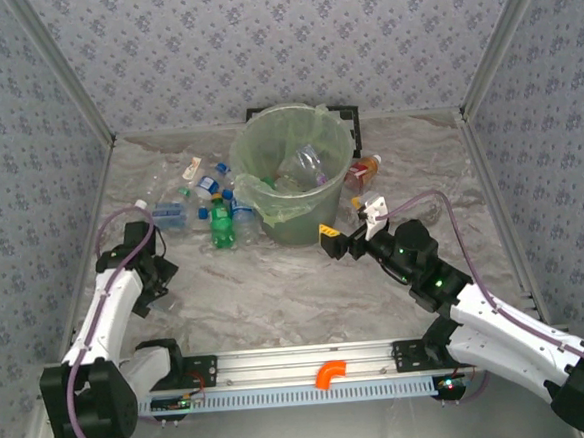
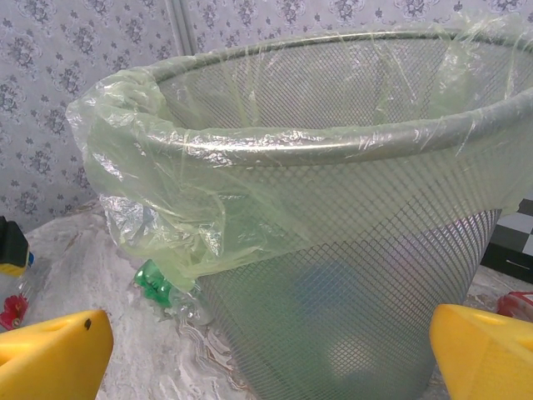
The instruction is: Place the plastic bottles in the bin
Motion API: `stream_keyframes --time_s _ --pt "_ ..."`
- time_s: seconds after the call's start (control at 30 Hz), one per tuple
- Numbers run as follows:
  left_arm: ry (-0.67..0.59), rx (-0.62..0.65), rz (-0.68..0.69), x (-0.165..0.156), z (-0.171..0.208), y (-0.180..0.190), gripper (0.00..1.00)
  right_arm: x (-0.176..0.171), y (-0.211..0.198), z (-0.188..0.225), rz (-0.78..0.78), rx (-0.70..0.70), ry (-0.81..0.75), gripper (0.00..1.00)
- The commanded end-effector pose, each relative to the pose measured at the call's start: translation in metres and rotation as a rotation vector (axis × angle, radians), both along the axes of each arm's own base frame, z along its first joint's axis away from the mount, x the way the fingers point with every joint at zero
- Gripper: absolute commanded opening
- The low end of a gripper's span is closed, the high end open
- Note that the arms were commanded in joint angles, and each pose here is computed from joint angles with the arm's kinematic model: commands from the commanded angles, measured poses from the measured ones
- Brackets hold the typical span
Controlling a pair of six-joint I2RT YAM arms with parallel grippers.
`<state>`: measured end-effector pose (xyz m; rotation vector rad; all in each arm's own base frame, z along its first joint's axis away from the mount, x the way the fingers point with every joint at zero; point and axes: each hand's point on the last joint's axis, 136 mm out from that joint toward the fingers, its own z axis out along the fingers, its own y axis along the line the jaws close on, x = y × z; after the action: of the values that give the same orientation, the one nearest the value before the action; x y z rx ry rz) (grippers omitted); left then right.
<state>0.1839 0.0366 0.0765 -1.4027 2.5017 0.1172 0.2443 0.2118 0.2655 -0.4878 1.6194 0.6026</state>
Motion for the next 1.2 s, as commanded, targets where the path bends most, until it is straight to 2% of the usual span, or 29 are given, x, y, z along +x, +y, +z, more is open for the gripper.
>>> stream_keyframes --time_s 0.0,0.33,0.5,0.7,0.87,1.03,1.17 --pt "0.040 -0.035 -0.007 -0.005 -0.013 -0.004 0.86 -0.001 -0.002 0.021 -0.012 0.017 -0.047 1.00" --pt "0.041 -0.092 -0.002 0.004 -0.040 -0.001 0.85 0.000 -0.003 0.021 -0.017 0.017 -0.049 1.00" --pt "0.029 -0.097 -0.008 0.007 -0.045 -0.002 0.78 0.000 -0.003 0.020 -0.017 0.015 -0.048 1.00" --pt "0.007 -0.089 -0.019 0.008 -0.044 -0.001 0.65 0.000 -0.003 0.019 -0.019 0.013 -0.047 1.00" --pt "-0.048 -0.095 -0.037 0.012 -0.030 -0.003 0.52 0.000 -0.003 0.019 -0.021 0.013 -0.048 1.00" --pt "-0.156 -0.120 -0.048 0.022 -0.010 -0.009 0.52 0.001 -0.003 0.019 -0.021 0.014 -0.049 1.00" --pt "-0.282 -0.165 -0.074 0.037 0.022 -0.018 0.52 0.001 -0.002 0.018 -0.021 0.011 -0.046 1.00"
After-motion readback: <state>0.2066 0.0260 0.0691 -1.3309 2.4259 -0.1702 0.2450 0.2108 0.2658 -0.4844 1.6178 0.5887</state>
